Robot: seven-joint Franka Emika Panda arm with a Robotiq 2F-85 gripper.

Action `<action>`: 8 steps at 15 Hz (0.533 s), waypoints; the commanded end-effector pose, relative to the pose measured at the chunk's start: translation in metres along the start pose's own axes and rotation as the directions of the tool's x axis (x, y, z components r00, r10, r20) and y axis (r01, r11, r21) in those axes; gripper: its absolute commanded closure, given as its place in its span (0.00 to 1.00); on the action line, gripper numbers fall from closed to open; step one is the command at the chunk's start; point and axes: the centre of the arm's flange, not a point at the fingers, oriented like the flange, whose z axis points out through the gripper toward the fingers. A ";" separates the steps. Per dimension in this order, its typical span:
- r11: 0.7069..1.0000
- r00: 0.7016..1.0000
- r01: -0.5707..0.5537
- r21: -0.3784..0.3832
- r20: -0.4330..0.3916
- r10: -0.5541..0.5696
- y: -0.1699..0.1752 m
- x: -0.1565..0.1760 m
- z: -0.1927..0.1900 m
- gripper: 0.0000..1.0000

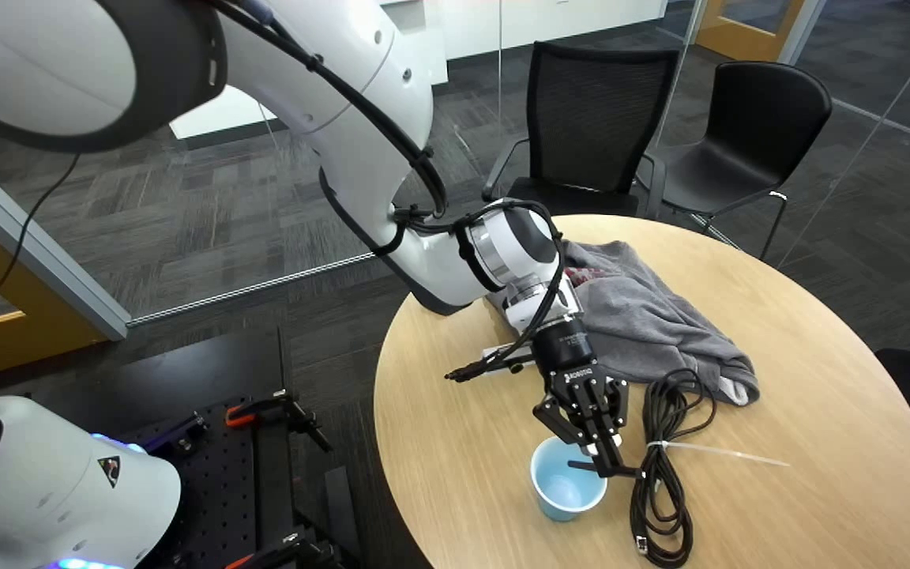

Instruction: Put the pen inside the blue cup

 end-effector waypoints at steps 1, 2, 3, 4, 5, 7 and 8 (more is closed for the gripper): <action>1.000 1.000 -0.007 -0.023 -0.022 0.007 -0.014 -0.011 0.004 0.97; 1.000 1.000 -0.001 -0.026 -0.021 0.000 -0.016 -0.015 0.006 0.97; 1.000 1.000 0.002 -0.028 -0.022 -0.002 -0.017 -0.019 0.007 0.97; 1.000 1.000 0.007 -0.030 -0.020 -0.008 -0.019 -0.022 0.008 0.97; 0.999 1.000 0.010 -0.030 -0.020 -0.010 -0.020 -0.026 0.009 0.97; 0.999 1.000 0.015 -0.031 -0.021 -0.015 -0.023 -0.031 0.009 0.97; 0.999 1.000 0.017 -0.031 -0.021 -0.017 -0.025 -0.034 0.009 0.97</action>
